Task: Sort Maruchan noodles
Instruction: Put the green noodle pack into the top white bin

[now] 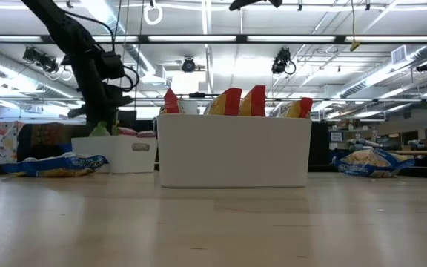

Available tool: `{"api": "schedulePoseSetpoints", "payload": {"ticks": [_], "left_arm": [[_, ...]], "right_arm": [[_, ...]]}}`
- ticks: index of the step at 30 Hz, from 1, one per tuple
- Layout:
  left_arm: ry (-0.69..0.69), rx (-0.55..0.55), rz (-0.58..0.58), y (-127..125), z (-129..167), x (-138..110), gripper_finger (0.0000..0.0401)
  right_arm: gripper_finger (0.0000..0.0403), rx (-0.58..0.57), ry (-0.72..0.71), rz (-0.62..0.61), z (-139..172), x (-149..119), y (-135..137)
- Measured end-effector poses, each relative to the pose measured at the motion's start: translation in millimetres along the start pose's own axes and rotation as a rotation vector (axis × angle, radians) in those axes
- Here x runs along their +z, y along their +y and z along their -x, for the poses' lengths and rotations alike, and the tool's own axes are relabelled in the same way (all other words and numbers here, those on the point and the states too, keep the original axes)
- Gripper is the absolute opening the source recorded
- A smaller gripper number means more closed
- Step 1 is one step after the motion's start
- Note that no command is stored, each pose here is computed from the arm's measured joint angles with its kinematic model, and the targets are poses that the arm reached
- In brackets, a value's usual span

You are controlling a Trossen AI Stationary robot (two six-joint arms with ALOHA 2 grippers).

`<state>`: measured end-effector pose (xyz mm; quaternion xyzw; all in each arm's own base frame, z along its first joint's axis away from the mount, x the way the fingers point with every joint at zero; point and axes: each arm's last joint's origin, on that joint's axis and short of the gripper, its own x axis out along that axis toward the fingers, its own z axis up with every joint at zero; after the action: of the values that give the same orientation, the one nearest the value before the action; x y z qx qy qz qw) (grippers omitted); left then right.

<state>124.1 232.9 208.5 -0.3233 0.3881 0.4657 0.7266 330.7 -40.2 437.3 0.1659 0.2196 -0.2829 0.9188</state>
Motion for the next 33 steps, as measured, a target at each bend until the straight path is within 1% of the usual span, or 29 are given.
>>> {"api": "schedulePoseSetpoints", "payload": {"ticks": [3,5,7,9,12,14,16,19,22,26,29,33], "left_arm": [[-0.066,-0.083,0.048,-3,-8,-1,0.0015],[-0.071,-0.142,0.087,-4,-12,-6,0.0015],[-0.049,-0.180,0.104,-4,-17,-13,0.0015],[-0.033,-0.187,0.094,-3,-20,-20,0.0015],[-0.009,-0.188,0.042,-2,-23,-27,0.0015],[0.005,-0.195,0.007,-3,-24,-30,0.0015],[0.013,-0.210,-0.028,-5,-24,-31,0.0016],[0.031,-0.238,-0.074,-9,-25,-34,0.0016],[0.048,-0.253,-0.122,-14,-25,-37,0.0016],[0.072,-0.273,-0.178,-20,-24,-40,0.0016],[0.090,-0.286,-0.196,-22,-24,-43,0.0016],[0.112,-0.348,-0.189,-24,-24,-45,0.0016]], "right_arm": [[0.0171,-0.007,-0.007,-0.063,2,-2,4],[0.0171,-0.004,-0.007,-0.088,3,-3,6],[0.0171,-0.005,0.005,-0.084,1,-9,10],[0.0171,-0.018,0.034,-0.056,-4,-21,14],[0.0171,-0.035,0.081,-0.015,-17,-44,20],[0.0171,-0.036,0.093,-0.030,-32,-57,25],[0.0171,-0.051,0.113,-0.049,-55,-67,28],[0.0171,-0.042,0.155,-0.061,-97,-73,32],[0.0171,-0.019,0.225,-0.044,-139,-82,36],[0.0171,0.002,0.339,-0.006,-192,-104,38],[0.0171,-0.010,0.398,-0.008,-228,-122,34],[0.0171,-0.010,0.437,-0.020,-264,-138,29]]}}
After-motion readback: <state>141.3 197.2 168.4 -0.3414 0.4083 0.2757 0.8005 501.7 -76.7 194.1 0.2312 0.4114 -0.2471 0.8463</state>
